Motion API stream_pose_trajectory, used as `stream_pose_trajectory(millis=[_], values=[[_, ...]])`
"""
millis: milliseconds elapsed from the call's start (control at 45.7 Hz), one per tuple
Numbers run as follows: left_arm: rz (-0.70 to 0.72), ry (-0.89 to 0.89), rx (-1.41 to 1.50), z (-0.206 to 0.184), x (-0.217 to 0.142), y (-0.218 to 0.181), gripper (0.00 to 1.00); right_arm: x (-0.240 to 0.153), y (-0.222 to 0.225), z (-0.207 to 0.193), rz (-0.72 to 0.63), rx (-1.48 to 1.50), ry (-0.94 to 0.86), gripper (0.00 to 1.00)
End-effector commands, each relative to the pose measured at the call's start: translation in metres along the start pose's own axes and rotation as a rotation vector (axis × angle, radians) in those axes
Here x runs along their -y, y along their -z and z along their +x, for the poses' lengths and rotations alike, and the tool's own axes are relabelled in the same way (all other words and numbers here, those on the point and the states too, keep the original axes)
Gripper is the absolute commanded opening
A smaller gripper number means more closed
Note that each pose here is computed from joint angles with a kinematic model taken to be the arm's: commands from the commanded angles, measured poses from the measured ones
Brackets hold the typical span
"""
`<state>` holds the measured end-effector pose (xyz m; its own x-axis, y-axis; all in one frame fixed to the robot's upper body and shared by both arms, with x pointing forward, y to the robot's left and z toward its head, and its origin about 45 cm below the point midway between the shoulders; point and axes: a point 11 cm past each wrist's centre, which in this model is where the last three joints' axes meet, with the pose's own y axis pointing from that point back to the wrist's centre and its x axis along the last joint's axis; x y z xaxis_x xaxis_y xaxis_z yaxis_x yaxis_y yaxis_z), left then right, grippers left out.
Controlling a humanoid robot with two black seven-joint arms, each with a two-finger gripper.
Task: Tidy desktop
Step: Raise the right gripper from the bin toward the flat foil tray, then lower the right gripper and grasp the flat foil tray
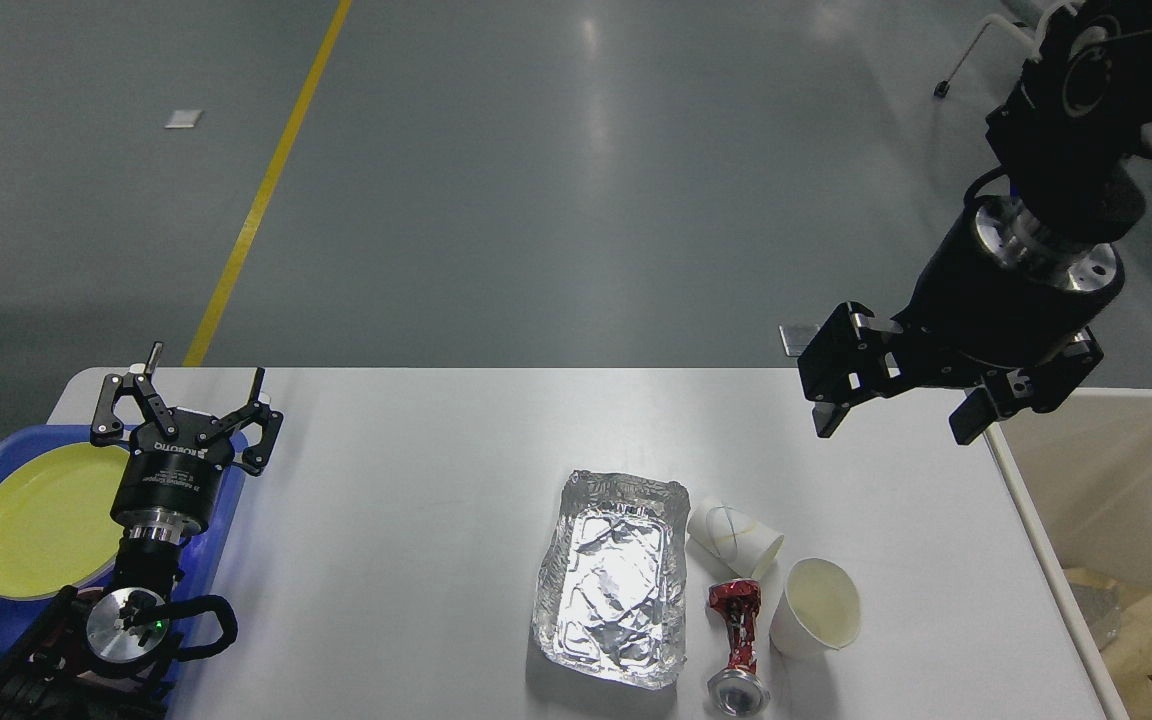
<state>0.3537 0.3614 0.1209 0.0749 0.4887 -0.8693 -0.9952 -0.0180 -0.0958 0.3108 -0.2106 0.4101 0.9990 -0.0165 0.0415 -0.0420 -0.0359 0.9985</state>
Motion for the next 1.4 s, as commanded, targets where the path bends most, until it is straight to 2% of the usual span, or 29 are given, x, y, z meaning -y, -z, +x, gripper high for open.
stream_pose_trajectory(millis=[0,328,503,591,744,875,941,1072,1225,1378], values=[[0.000,0.001,-0.001,0.000,0.000,0.000,0.96,-0.001,-0.001,0.001,0.004,0.007,-0.010,1.00],[0.000,0.000,0.001,0.000,0.000,0.000,0.96,-0.001,0.019,0.011,0.046,-0.013,-0.048,1.00],[0.000,0.000,-0.001,0.000,0.000,0.000,0.96,0.000,0.047,0.021,0.112,0.009,-0.109,1.00],[0.000,0.000,0.001,0.000,0.000,0.000,0.96,0.012,0.065,0.022,0.105,0.023,-0.112,1.00],[0.000,0.000,0.001,0.000,0.000,0.000,0.96,0.051,0.107,0.016,0.109,-0.014,-0.102,1.00],[0.000,0.001,0.000,0.000,0.000,0.000,0.96,0.106,0.137,0.003,0.039,-0.011,-0.110,1.00],[0.000,0.001,0.000,0.000,0.000,0.000,0.96,0.142,0.143,-0.004,0.015,0.015,-0.105,1.00],[0.000,0.001,0.000,0.000,0.000,0.000,0.96,0.196,0.152,-0.009,0.060,0.085,-0.077,1.00],[0.000,0.000,-0.001,0.000,0.000,0.000,0.96,0.238,0.149,0.007,0.110,0.197,-0.077,1.00],[0.000,0.001,0.000,0.000,0.000,0.000,0.96,0.274,0.153,0.001,0.150,0.185,-0.055,1.00]])
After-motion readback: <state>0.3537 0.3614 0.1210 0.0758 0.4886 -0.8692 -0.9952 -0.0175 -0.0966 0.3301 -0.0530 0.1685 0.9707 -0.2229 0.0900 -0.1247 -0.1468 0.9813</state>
